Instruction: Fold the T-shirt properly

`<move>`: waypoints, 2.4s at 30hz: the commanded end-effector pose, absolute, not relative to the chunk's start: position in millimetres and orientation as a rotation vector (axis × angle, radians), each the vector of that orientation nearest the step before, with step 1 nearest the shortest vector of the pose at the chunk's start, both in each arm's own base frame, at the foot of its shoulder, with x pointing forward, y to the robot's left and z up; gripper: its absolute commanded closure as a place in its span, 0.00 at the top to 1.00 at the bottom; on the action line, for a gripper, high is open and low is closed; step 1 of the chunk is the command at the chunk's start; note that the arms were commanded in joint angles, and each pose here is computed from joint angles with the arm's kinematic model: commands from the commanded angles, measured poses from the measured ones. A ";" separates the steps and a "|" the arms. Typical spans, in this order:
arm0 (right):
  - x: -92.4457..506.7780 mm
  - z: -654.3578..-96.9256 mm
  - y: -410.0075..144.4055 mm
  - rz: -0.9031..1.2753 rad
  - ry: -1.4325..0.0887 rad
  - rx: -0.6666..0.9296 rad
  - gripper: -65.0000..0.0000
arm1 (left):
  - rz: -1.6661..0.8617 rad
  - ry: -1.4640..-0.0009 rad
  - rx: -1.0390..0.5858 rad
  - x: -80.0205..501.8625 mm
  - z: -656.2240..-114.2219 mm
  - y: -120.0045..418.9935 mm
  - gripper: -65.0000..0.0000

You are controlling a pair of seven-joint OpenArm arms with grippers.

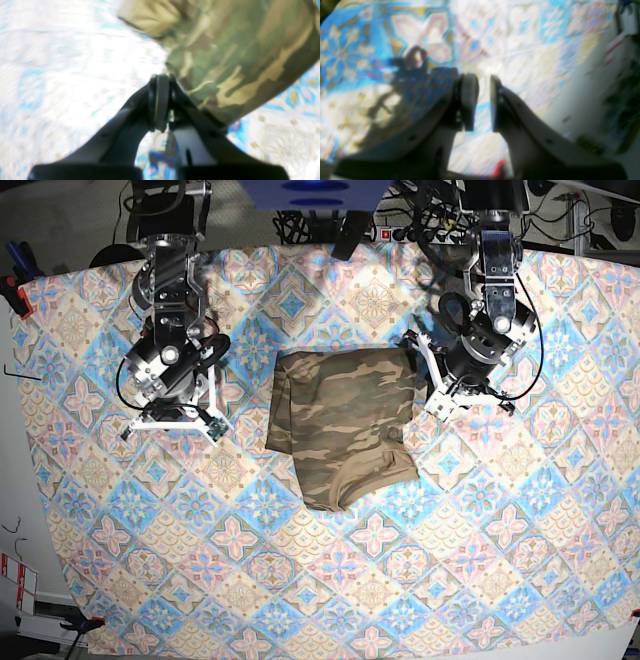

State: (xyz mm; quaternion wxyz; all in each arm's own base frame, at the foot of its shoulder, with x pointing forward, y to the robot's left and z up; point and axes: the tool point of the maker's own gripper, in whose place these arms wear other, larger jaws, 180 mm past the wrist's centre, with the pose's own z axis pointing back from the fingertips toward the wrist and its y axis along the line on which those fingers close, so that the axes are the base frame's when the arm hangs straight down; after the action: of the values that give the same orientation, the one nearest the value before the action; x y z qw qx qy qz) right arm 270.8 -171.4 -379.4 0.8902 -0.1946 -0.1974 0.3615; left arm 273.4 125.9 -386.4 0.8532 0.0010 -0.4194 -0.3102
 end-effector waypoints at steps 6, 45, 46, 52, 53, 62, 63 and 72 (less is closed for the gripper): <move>245.0 -388.2 -192.6 0.643 -0.358 -0.402 0.15 | -0.588 -0.944 -0.041 248.0 -382.8 129.8 0.00; 64.3 -443.8 -229.5 0.375 -0.120 -0.249 0.06 | -0.300 -0.817 -0.232 70.8 -447.4 135.3 0.00; 60.5 -444.8 -228.9 0.374 -0.111 -0.245 0.06 | -0.292 -0.795 -0.237 63.1 -452.2 135.2 0.00; 38.1 -447.7 -228.3 0.379 -0.062 -0.234 0.06 | -0.225 -0.773 -0.283 32.7 -466.1 131.5 0.00; 34.0 -448.0 -228.3 0.380 -0.053 -0.232 0.06 | -0.211 -0.776 -0.292 28.1 -468.1 130.7 0.00; 4.4 -448.2 -237.9 0.357 0.014 -0.238 0.06 | -0.224 -0.734 -0.299 13.5 -478.5 127.7 0.00; -1.3 -449.5 -237.5 0.357 0.028 -0.233 0.06 | -0.221 -0.726 -0.301 11.1 -480.3 127.6 0.00; -33.8 -483.5 -219.5 0.337 0.077 -0.118 0.06 | -0.210 -0.600 -0.336 -17.7 -518.5 119.4 0.00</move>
State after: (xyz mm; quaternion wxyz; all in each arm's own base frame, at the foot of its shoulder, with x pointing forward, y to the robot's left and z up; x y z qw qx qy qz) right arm -30.3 -214.9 -486.3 0.9839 -0.0521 0.0332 0.1675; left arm -17.9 120.2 -523.3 0.9393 -0.1606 -0.2823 -0.1101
